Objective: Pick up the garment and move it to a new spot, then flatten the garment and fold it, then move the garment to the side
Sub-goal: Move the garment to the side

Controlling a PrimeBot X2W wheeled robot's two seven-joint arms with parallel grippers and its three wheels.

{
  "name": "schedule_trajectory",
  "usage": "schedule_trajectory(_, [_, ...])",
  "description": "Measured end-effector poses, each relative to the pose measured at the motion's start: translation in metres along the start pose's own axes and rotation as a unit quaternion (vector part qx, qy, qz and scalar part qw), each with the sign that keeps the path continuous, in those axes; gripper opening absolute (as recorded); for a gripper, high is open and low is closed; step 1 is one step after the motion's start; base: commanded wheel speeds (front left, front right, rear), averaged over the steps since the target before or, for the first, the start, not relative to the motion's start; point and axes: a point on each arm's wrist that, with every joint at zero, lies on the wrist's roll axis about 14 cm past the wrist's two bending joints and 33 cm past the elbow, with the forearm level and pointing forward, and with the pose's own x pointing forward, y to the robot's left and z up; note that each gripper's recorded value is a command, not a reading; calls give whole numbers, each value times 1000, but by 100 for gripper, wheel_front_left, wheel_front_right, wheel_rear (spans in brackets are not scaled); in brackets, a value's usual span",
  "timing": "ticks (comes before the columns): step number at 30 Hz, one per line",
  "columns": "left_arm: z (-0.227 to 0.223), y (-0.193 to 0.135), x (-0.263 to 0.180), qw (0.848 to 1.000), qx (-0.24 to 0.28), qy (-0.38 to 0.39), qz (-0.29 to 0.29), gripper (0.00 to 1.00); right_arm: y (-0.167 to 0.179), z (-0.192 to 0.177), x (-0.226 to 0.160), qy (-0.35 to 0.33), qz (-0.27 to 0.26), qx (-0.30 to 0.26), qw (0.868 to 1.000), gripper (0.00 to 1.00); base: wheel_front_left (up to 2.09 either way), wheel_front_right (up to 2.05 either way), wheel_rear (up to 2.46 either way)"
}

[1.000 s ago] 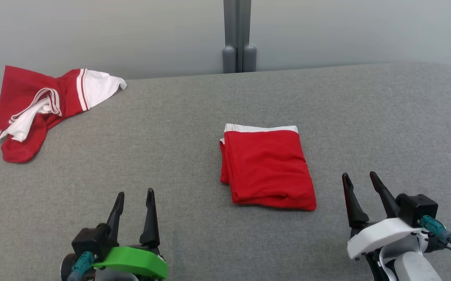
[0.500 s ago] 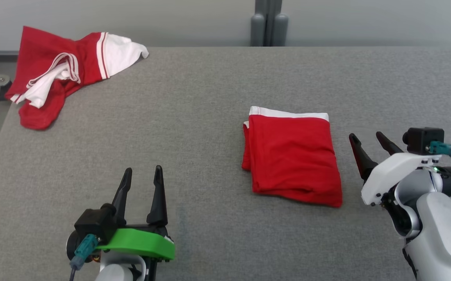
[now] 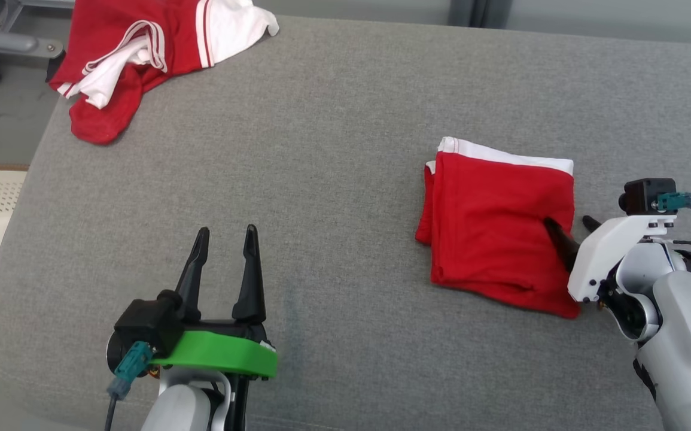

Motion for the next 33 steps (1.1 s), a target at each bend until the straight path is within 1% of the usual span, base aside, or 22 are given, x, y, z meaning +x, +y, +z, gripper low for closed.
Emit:
schedule_trajectory(2, [-1, 3, 1, 1000, 1, 2, 5, 100, 3, 1, 8, 4, 7, -3, 1000, 100, 0, 0, 0])
schedule_trajectory(3, [-2, 3, 1, 1000, 2, 3, 6, 100, 5, 1, 11, 4, 11, -4, 1000, 93, 0, 0, 0])
schedule_trajectory(4, [-3, 3, 2, 1000, 2, 4, 6, 100, 6, 2, 14, 5, 14, -5, 1000, 40, 0, 0, 0])
schedule_trajectory(5, [-3, 2, 3, 1000, 2, 4, 4, 100, 8, 2, 16, 5, 17, -7, 1000, 29, 0, 0, 0])
schedule_trajectory(6, [-4, 0, 5, 1000, 3, 4, 1, 100, 9, 3, 17, 4, 19, -9, 1000, 0, 0, 0, 0])
schedule_trajectory(11, [-8, -16, 17, 1000, 8, 6, -28, 100, 7, 14, 14, -25, 22, -13, 999, 0, 0, 0, 0])
schedule_trajectory(16, [-18, -46, 31, 997, 12, 13, -79, 100, -22, 32, -3, -69, -8, -18, 997, 0, 0, 0, 0])
schedule_trajectory(20, [-30, -75, 42, 992, 10, 22, -125, 100, -59, 40, -27, -99, -53, -15, 994, 0, 0, 0, 0])
schedule_trajectory(24, [-44, -105, 50, 984, 10, 34, -174, 100, -96, 43, -54, -123, -102, -5, 987, 0, 0, 0, 0])
schedule_trajectory(29, [-66, -148, 55, 970, 2, 53, -238, 100, -143, 36, -95, -146, -169, 16, 975, 0, 0, 0, 0])
schedule_trajectory(33, [-82, -174, 55, 958, -4, 68, -278, 100, -170, 26, -125, -154, -215, 31, 964, 0, 0, 0, 0])
